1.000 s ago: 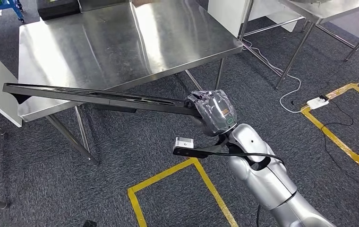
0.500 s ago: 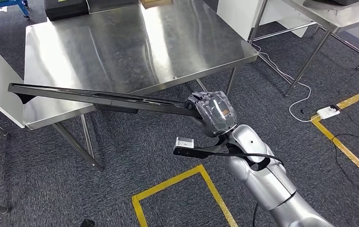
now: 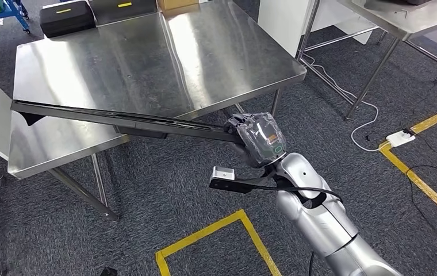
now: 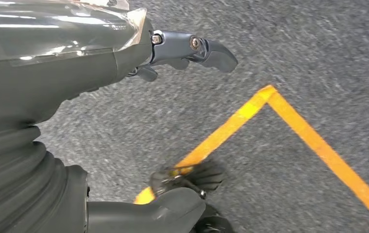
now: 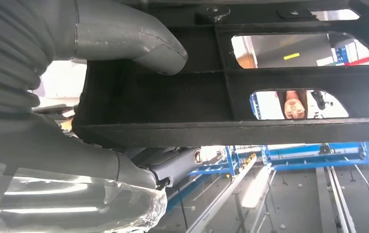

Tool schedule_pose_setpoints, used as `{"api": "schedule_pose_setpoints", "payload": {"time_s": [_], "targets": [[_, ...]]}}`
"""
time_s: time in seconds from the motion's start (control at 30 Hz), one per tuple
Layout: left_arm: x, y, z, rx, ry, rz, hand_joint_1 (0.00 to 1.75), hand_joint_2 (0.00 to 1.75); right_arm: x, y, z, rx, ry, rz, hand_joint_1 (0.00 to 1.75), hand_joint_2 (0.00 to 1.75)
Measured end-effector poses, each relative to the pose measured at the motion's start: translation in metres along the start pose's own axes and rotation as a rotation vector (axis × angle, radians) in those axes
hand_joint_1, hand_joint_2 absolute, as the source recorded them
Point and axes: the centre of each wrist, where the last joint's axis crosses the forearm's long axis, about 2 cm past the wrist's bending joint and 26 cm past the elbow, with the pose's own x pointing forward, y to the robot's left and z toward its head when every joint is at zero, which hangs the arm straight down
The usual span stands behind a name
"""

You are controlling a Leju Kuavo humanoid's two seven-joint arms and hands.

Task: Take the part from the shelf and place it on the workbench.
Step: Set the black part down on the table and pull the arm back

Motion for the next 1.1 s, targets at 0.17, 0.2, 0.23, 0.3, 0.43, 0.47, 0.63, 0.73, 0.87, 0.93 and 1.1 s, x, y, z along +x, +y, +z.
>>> {"api": "schedule_pose_setpoints", "payload": {"time_s": [0.17,0.2,0.23,0.3,0.43,0.47,0.63,0.73,0.87,0.93,1.1], "targets": [[-0.001,0.002,0.0,0.01,0.003,0.0,0.0,1.75,0.0,0.0,-0.001,-0.006,0.015,-0.02,1.66,1.75],[-0.001,0.002,0.0,0.011,0.002,0.0,0.0,1.75,-0.001,0.0,-0.002,-0.007,0.016,-0.021,1.66,1.75],[0.0,0.001,0.0,0.011,0.001,0.0,0.0,1.75,-0.002,-0.001,-0.002,-0.007,0.017,-0.021,1.66,1.75],[0.001,0.001,0.0,0.011,-0.001,0.0,0.0,1.75,-0.003,0.0,-0.002,-0.001,0.02,-0.025,1.66,1.75],[0.0,-0.001,0.0,0.008,-0.001,0.002,0.0,1.75,-0.005,0.004,0.002,0.018,0.032,-0.033,1.66,1.75],[0.001,-0.001,0.0,0.008,-0.001,0.002,0.0,1.75,-0.005,0.005,0.002,0.019,0.034,-0.034,1.66,1.75],[0.001,-0.001,-0.001,0.01,-0.002,0.0,0.0,1.75,-0.006,0.005,0.002,0.02,0.035,-0.037,1.66,1.75],[0.002,-0.001,-0.001,0.01,-0.004,-0.001,0.0,1.75,-0.006,0.004,0.002,0.017,0.036,-0.034,1.66,1.75],[0.0,-0.001,0.0,0.01,-0.001,-0.002,0.0,1.75,-0.007,0.005,0.001,0.018,0.036,-0.036,1.66,1.75],[-0.001,-0.001,0.0,0.009,0.0,-0.002,0.0,1.75,-0.007,0.006,0.002,0.02,0.038,-0.039,1.66,1.75],[-0.001,0.001,0.001,0.013,0.002,-0.003,0.0,1.75,-0.011,0.003,-0.001,0.021,0.045,-0.075,1.66,1.75]]}}
